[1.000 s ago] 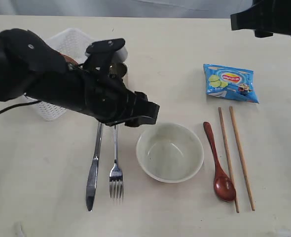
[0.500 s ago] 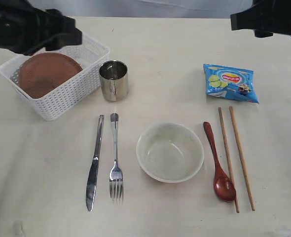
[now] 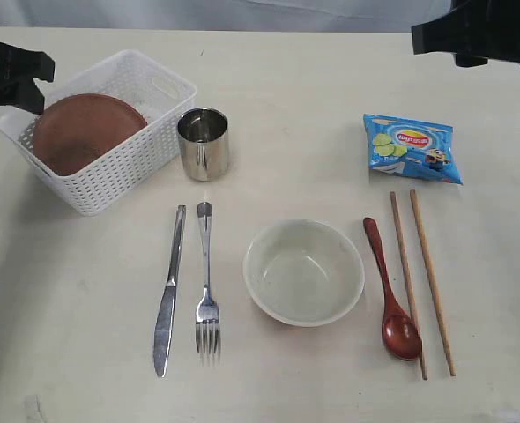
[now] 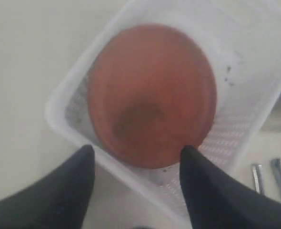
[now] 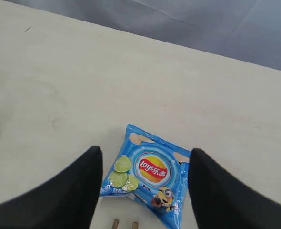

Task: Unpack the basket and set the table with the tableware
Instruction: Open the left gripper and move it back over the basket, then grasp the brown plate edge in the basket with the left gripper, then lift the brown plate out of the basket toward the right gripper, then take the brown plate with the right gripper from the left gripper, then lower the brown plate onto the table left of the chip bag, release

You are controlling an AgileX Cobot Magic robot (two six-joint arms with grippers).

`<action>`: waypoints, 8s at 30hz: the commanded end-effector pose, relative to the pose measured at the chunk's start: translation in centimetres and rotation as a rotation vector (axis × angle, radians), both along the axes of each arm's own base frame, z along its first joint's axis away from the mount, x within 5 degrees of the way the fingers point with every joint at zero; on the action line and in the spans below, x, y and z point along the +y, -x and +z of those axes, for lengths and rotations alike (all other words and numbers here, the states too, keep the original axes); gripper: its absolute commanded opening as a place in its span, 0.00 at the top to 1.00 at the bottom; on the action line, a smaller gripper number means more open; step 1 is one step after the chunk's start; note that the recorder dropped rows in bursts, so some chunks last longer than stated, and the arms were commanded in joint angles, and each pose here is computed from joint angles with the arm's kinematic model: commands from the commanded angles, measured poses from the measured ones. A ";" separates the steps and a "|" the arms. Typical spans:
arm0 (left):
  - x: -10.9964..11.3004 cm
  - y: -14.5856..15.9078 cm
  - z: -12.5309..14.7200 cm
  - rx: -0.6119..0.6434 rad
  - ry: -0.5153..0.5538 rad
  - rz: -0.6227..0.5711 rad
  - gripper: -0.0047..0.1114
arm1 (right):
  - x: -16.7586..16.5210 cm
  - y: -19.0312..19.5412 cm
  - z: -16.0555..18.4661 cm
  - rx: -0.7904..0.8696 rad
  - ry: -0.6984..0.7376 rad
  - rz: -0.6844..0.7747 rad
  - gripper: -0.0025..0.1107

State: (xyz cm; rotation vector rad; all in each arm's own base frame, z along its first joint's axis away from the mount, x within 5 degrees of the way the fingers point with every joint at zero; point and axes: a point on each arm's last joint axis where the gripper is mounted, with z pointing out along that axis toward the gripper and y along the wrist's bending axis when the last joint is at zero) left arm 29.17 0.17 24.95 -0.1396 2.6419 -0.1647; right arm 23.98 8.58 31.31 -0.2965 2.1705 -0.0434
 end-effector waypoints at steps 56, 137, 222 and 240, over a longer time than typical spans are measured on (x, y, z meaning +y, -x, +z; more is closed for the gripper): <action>-0.2 -7.2 -8.0 0.065 -0.088 -0.005 0.51 | 0.1 -0.1 0.0 -0.014 -0.014 0.011 0.52; -0.8 -4.9 3.2 -0.298 0.178 -0.096 0.96 | 5.1 -14.5 -4.9 0.372 -0.633 0.695 0.52; -3.9 -4.3 4.6 -0.360 0.462 -0.307 0.43 | -0.6 -12.5 -19.6 0.940 -0.790 0.009 0.92; -3.9 -4.3 4.6 -0.358 0.462 -0.306 0.43 | -0.8 -12.3 -19.8 0.965 -0.757 -0.015 0.58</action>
